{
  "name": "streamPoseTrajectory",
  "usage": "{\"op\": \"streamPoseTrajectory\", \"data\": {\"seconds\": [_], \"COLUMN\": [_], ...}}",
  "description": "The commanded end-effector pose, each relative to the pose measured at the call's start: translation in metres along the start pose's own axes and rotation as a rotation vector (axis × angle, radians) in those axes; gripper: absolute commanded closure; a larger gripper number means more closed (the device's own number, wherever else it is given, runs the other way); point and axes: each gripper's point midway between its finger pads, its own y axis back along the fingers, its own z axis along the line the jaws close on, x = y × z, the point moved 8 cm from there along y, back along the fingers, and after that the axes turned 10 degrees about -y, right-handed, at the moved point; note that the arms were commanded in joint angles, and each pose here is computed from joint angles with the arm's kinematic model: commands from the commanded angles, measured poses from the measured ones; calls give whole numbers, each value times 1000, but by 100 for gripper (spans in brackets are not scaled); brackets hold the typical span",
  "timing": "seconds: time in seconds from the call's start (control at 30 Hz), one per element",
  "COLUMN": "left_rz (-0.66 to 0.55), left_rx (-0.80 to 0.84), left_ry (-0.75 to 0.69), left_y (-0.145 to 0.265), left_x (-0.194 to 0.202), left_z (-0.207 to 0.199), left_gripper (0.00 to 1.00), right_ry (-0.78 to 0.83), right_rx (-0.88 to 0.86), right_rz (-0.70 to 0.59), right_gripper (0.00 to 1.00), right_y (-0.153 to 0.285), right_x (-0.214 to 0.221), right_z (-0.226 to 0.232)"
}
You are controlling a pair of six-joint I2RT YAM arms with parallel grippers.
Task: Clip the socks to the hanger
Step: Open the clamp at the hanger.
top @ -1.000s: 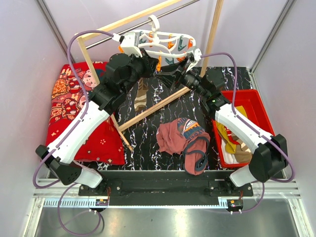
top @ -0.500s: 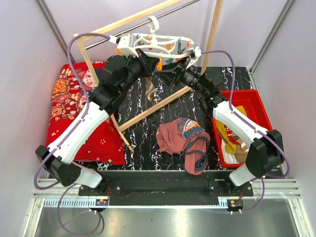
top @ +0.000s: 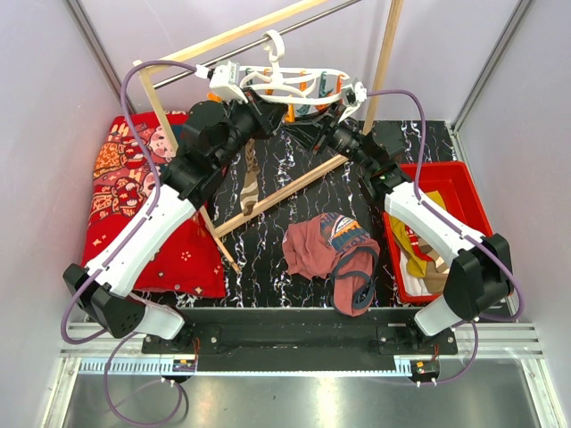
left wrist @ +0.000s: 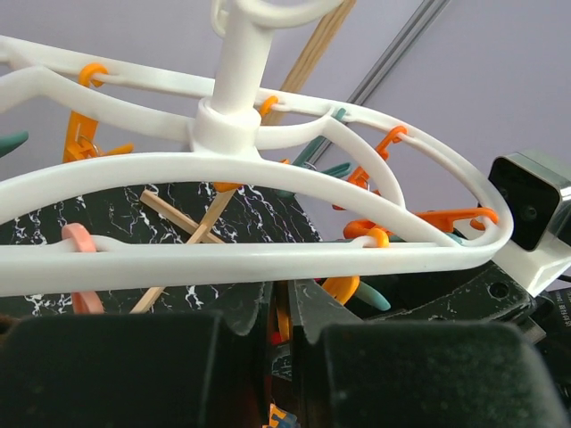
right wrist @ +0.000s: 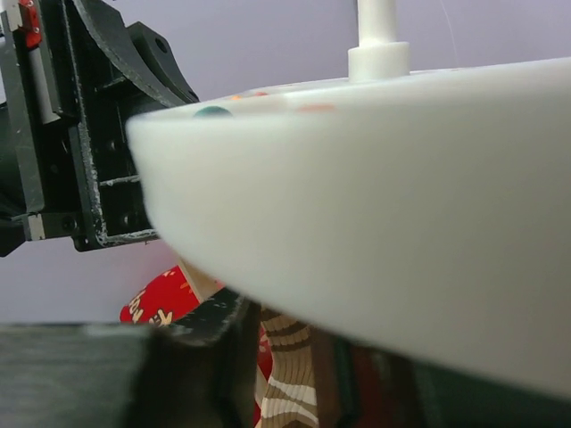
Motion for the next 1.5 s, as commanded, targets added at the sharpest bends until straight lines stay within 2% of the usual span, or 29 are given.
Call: {"op": "streamPoseTrajectory", "data": {"seconds": [0.0,0.07,0.17,0.23,0.5,0.63,0.8,0.97,1.13,1.47], "left_rz": [-80,-78,-88,-91,-91,-59,-12,1,11,-8], "left_rx": [49,50,51,48,55,66,2,-35,-51,-103], "left_ry": [31,27,9,-4,-61,-65,-109,-144,-153,-139], "left_y": [15,16,22,27,40,36,27,21,11,-1], "left_x": [-27,-27,-32,-33,-39,-35,-32,-29,-26,-28], "left_z": [-12,-12,-13,-13,-14,-15,-16,-16,-16,-13], "left_gripper": [90,84,72,68,43,34,24,20,21,36], "right_ry": [68,69,72,75,76,77,78,83,85,87], "right_rx": [-28,-25,-23,-22,-18,-18,-17,-17,-17,-14], "right_rz": [-59,-56,-54,-55,-54,-54,-53,-53,-51,-47], "right_gripper": [78,86,92,96,100,100,100,100,100,100], "right_y": [-2,-2,-1,-1,-1,-1,-1,0,1,1], "right_x": [-24,-24,-24,-25,-25,-26,-26,-27,-27,-26], "right_z": [13,13,14,14,13,14,14,15,15,15]}}
